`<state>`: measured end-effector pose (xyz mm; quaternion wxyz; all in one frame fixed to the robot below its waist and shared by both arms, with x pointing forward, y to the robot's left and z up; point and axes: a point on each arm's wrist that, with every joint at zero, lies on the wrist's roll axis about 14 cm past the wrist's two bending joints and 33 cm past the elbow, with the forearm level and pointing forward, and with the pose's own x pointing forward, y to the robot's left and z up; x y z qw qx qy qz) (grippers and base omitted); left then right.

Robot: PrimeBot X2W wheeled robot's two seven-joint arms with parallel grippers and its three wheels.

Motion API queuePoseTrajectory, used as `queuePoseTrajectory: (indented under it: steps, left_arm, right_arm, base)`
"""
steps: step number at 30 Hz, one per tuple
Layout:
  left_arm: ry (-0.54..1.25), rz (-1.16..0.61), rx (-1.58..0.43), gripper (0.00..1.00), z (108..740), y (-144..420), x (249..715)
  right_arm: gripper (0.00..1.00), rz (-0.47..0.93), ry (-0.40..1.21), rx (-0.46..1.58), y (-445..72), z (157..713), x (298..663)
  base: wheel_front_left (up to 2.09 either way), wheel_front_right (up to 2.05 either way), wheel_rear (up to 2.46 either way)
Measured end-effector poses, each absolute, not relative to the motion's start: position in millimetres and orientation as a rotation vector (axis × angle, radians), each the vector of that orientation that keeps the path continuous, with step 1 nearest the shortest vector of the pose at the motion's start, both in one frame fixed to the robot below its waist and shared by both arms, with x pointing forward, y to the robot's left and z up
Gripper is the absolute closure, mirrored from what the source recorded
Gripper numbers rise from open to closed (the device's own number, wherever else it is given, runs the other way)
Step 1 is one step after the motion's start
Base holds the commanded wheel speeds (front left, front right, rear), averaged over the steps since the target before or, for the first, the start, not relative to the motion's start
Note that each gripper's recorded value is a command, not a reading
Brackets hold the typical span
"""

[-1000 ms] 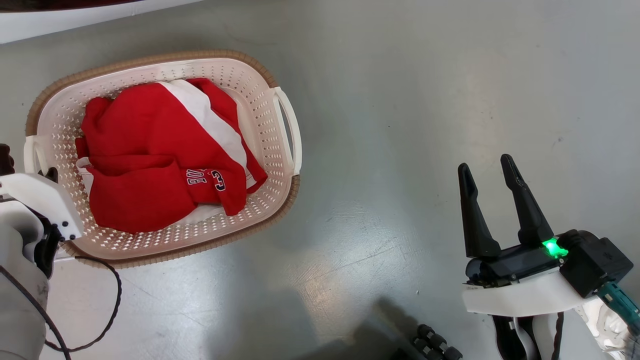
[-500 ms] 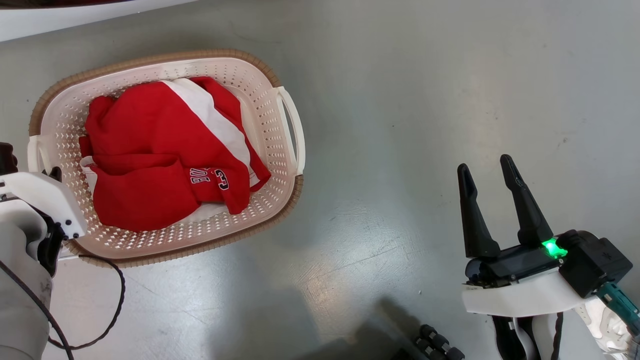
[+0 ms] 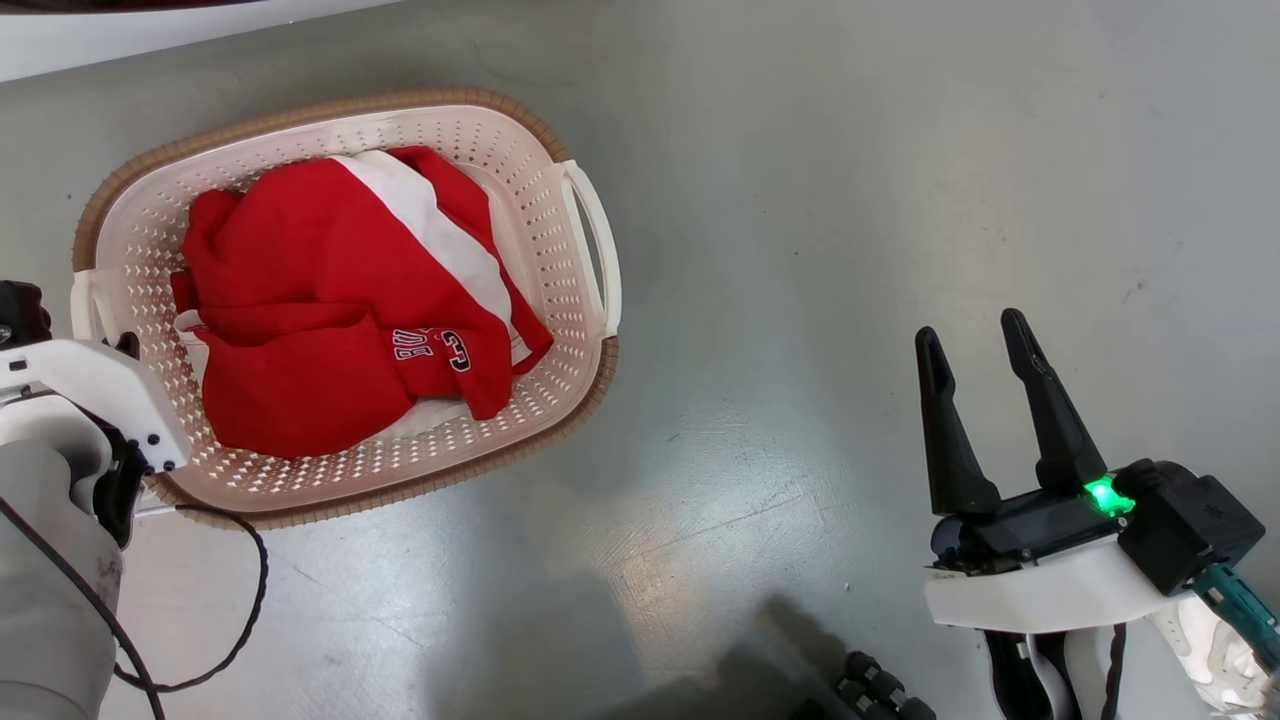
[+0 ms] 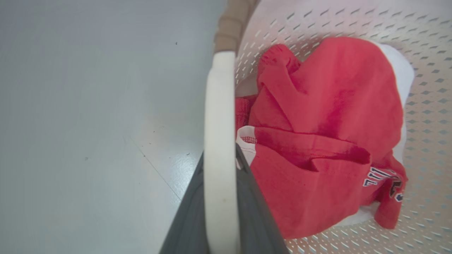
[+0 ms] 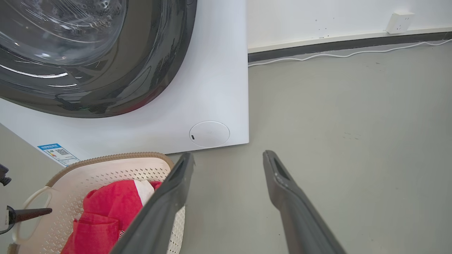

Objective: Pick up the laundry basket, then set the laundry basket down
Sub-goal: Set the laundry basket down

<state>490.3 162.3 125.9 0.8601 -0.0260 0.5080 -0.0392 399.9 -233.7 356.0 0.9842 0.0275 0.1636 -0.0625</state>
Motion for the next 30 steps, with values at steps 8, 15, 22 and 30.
queuePoseTrajectory:
  steps: [8, 15, 22, 30]
  left_arm:
    - [1.073, -0.066, -0.058, 0.00, 125.6, 162.7, 488.0]
    - [1.066, -0.054, -0.053, 0.00, 126.4, 164.2, 486.8]
    - [1.041, -0.059, -0.049, 0.00, 131.8, 163.7, 490.4]
    - [0.989, -0.052, -0.063, 0.00, 148.8, 162.3, 498.4]
  right_arm:
    - [0.00, -0.117, 0.311, 0.055, -232.6, 358.6, 406.7]
    - [0.00, -0.117, 0.308, 0.055, -232.6, 359.8, 406.8]
    - [0.00, -0.115, 0.300, 0.058, -231.9, 362.5, 407.4]
    - [0.00, -0.107, 0.274, 0.065, -229.2, 371.6, 409.2]
  base:
    - [0.00, 0.00, 0.00]
    - [0.00, 0.00, 0.00]
    - [0.00, 0.00, 0.00]
    - [0.00, 0.00, 0.00]
